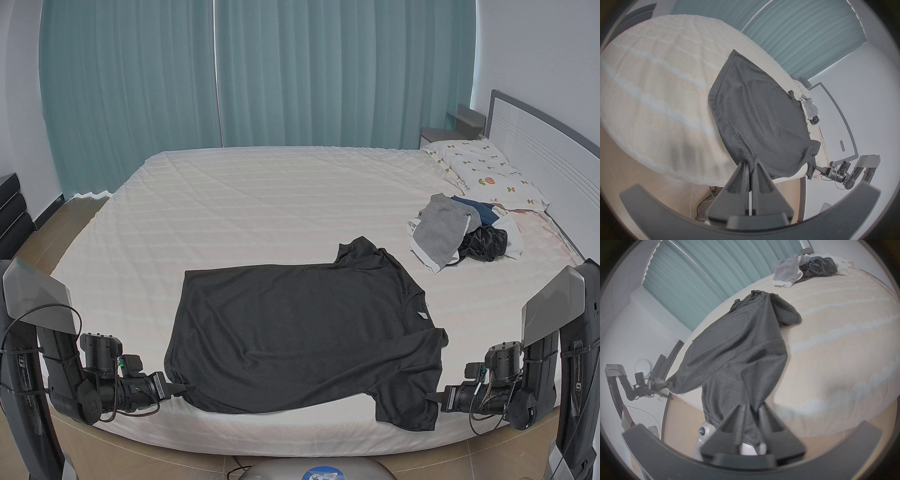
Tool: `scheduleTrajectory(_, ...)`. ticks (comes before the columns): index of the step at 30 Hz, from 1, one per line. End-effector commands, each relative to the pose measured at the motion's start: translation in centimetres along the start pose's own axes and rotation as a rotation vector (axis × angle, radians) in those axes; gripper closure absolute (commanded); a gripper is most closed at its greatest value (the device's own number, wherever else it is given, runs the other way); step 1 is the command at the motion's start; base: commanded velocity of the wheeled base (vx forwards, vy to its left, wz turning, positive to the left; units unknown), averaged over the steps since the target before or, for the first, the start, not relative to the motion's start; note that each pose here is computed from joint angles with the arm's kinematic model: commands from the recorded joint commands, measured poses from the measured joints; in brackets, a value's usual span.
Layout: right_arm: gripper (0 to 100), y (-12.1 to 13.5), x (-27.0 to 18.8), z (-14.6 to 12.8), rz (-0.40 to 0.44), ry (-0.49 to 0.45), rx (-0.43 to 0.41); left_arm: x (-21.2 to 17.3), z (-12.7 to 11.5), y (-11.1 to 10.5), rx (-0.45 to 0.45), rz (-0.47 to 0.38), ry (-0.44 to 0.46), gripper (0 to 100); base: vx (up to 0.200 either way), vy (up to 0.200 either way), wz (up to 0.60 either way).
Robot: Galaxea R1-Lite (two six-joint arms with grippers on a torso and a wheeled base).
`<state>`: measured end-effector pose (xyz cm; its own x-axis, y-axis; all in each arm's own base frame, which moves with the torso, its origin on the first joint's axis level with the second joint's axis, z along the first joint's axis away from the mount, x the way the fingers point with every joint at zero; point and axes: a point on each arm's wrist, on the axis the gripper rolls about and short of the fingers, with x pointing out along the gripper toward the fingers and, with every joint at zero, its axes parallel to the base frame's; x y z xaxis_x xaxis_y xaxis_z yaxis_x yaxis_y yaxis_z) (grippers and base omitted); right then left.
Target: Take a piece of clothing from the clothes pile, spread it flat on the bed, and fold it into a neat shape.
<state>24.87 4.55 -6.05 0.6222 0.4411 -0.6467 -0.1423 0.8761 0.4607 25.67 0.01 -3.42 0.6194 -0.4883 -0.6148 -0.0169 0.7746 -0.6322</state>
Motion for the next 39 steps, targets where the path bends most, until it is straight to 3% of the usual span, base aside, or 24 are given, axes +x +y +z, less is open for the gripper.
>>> scheduleTrajectory(1, 100, -0.3, -0.9, -0.2, -0.010, -0.010, 0.011, 0.0, 0.1, 0.0, -0.002, -0.001, -0.003, 100, 0.000, 0.000, 0.00)
scheduleTrajectory(8, 100, -0.5, -2.8, 0.0, -0.003, -0.034, 0.018, -0.1, -0.1, 0.1, 0.006, 0.008, 0.002, 100, 0.000, 0.000, 0.00)
scheduleTrajectory(12, 100, 0.0, -4.5, -0.5, 0.066, 0.000, -0.033, -0.4, 0.0, 0.2, -0.006, 0.021, -0.016, 100, 0.000, 0.000, 0.00)
scheduleTrajectory(17, 100, -0.2, -5.2, -0.7, 0.085, 0.008, -0.089, -0.9, 0.3, 0.3, 0.008, 0.089, -0.060, 100, 0.000, 0.000, 0.00)
scheduleTrajectory(23, 100, -0.4, -5.4, -0.6, 0.068, 0.009, -0.093, -1.2, -0.1, 0.3, 0.113, 0.192, -0.093, 100, 0.000, 0.000, 0.00)
scheduleTrajectory(32, 100, 0.3, -7.1, -1.3, 0.053, 0.123, -0.187, -2.4, -2.0, -0.4, 0.238, 0.182, -0.071, 100, 0.000, 0.000, 0.00)
scheduleTrajectory(39, 100, 0.1, -7.3, -1.3, 0.044, 0.125, -0.196, -3.2, -3.9, 0.0, 0.371, 0.208, 0.013, 100, 0.000, 0.000, 0.00)
